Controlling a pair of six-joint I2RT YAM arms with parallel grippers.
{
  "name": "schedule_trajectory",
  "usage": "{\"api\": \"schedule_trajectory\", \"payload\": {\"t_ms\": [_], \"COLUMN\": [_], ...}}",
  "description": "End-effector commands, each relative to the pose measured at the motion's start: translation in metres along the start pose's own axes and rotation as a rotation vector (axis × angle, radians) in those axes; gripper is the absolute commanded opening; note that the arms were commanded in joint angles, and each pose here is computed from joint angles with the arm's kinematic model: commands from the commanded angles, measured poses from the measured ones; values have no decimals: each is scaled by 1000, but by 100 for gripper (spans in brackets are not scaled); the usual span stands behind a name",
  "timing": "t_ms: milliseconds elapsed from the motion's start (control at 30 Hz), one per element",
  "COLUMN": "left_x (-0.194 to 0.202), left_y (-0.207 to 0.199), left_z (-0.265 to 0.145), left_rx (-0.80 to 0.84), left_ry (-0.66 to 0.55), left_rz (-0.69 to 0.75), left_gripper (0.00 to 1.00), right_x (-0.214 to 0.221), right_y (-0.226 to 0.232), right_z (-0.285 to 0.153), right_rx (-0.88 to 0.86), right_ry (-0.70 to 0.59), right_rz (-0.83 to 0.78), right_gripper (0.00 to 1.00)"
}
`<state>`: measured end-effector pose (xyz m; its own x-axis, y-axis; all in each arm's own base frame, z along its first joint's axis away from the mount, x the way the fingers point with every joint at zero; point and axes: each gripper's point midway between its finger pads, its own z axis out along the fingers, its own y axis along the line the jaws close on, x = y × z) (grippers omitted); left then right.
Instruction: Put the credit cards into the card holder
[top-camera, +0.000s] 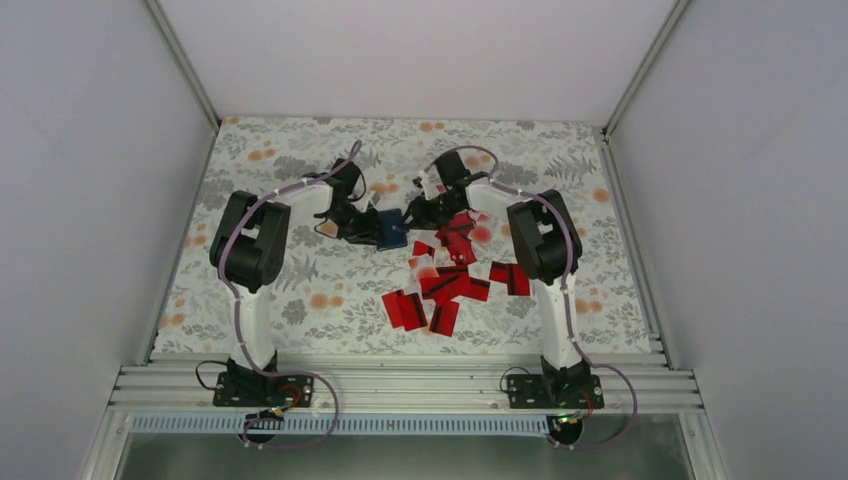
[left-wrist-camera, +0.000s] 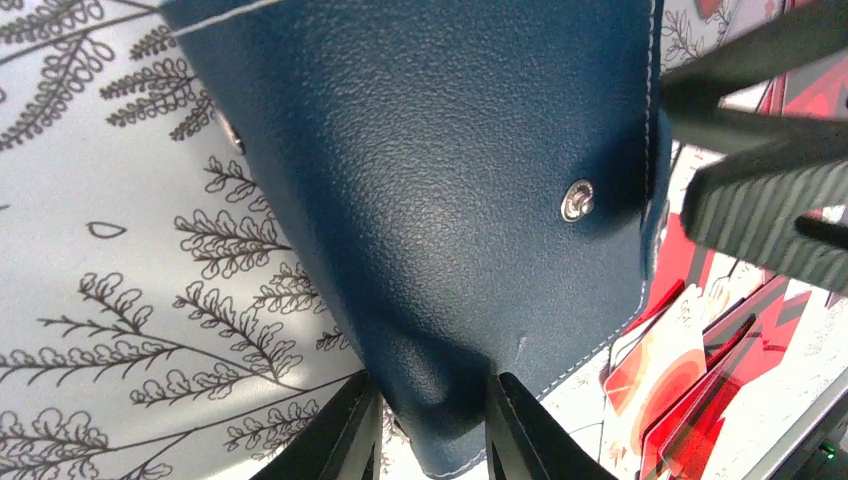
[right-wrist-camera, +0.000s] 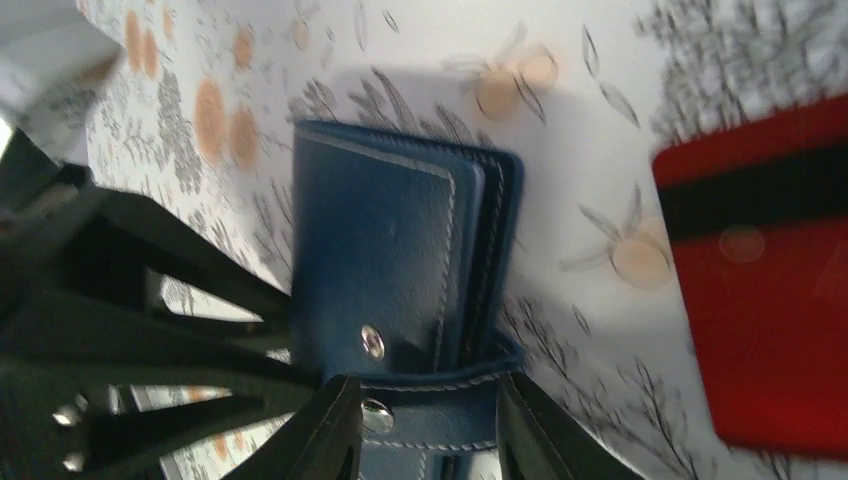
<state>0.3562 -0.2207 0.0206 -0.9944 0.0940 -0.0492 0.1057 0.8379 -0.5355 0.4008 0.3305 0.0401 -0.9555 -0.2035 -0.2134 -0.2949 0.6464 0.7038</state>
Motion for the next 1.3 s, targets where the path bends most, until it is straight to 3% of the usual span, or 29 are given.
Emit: {"api": "schedule_trajectory", "payload": {"t_ms": [0,333,667,1267], "left_x": [10,7,7,4], "left_y": [33,34,33,31], "left_z": [25,26,28,36], "left_rx": [-109,-127,-136,-152], "left_ry": [62,64,74,97], "left_rz": [-7,1,3,12], "left_gripper": [27,27,27,26], "right_x": [8,20,6,15], "right_y": [6,11,-8,-10], "right_z": [-22,-17,-21,1], "right_rx": [-51,-171,-104,-163], "right_ry": [-25,3,-55,5], "right_rz": [-65,-63,-13,-3], "right_gripper": [31,27,22,22]}}
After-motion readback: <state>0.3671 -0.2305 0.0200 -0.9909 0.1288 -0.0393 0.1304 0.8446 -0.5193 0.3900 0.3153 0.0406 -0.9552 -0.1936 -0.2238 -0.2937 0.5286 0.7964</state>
